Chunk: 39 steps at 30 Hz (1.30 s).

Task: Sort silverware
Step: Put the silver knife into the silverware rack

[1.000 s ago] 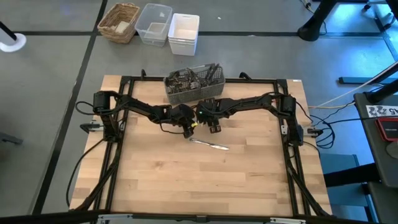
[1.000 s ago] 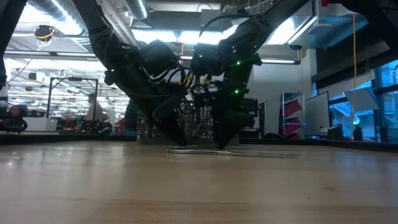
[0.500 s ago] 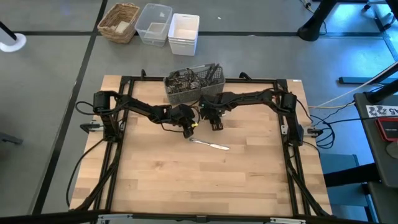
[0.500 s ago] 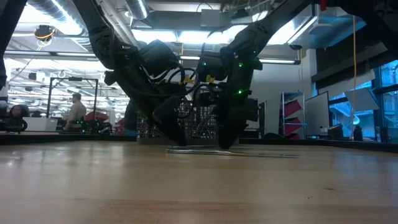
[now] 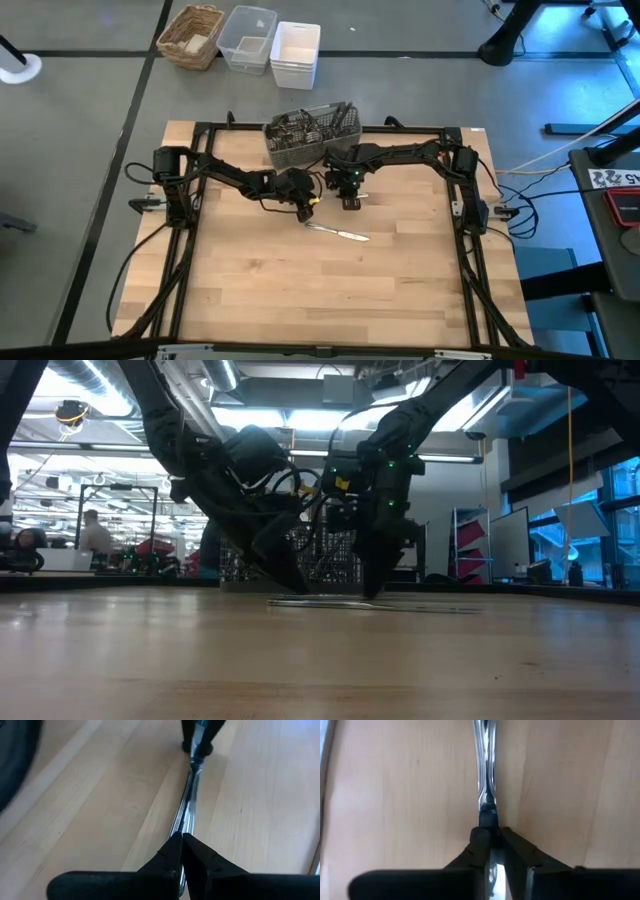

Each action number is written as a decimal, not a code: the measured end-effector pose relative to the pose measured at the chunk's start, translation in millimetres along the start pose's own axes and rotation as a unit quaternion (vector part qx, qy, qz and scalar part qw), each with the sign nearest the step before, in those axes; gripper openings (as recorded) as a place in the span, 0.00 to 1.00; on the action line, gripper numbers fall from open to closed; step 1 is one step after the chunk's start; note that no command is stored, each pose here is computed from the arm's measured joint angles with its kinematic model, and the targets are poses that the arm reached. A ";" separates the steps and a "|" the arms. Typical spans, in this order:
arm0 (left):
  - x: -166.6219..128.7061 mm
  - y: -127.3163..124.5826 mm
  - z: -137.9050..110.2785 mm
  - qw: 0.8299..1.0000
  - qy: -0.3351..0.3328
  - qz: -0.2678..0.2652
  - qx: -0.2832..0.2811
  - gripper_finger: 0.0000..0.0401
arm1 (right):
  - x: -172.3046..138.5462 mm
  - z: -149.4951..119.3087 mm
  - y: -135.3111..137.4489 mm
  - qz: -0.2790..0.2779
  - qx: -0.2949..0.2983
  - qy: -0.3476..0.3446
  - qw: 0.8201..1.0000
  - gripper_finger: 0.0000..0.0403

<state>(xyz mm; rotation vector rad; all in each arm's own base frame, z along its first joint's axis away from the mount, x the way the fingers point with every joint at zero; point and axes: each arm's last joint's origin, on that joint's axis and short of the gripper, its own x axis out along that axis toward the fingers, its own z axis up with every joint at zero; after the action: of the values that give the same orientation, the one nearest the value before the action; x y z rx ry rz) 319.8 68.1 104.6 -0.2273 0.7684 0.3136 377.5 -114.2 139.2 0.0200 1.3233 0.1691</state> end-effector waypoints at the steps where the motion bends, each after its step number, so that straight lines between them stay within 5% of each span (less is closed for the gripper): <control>1: 0.0 0.0 0.1 1.000 -0.001 0.000 -0.003 0.01 | 0.1 -0.3 0.7 0.002 0.000 0.002 1.000 0.10; 13: -0.7 -10.5 7.3 0.999 -0.048 -0.017 0.015 0.03 | 1.1 -0.5 1.3 0.014 0.042 -0.002 0.999 0.01; 21: -1.0 -13.3 6.7 0.999 -0.047 -0.016 0.015 0.24 | 3.4 5.6 6.6 0.015 0.054 -0.021 0.998 0.03; 30: -1.6 -16.5 7.2 0.986 -0.052 -0.008 0.159 0.34 | 5.8 13.2 15.8 0.009 0.036 -0.038 0.999 0.03; 39: -3.2 -25.2 -3.4 0.975 -0.002 -0.007 0.221 0.31 | 5.5 13.9 14.9 0.004 0.055 -0.040 0.998 0.03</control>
<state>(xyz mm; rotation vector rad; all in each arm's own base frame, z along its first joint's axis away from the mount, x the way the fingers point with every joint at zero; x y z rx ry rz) 324.5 43.0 106.6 0.1884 0.8114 0.1232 390.5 -97.6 138.9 0.1244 1.2515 0.1005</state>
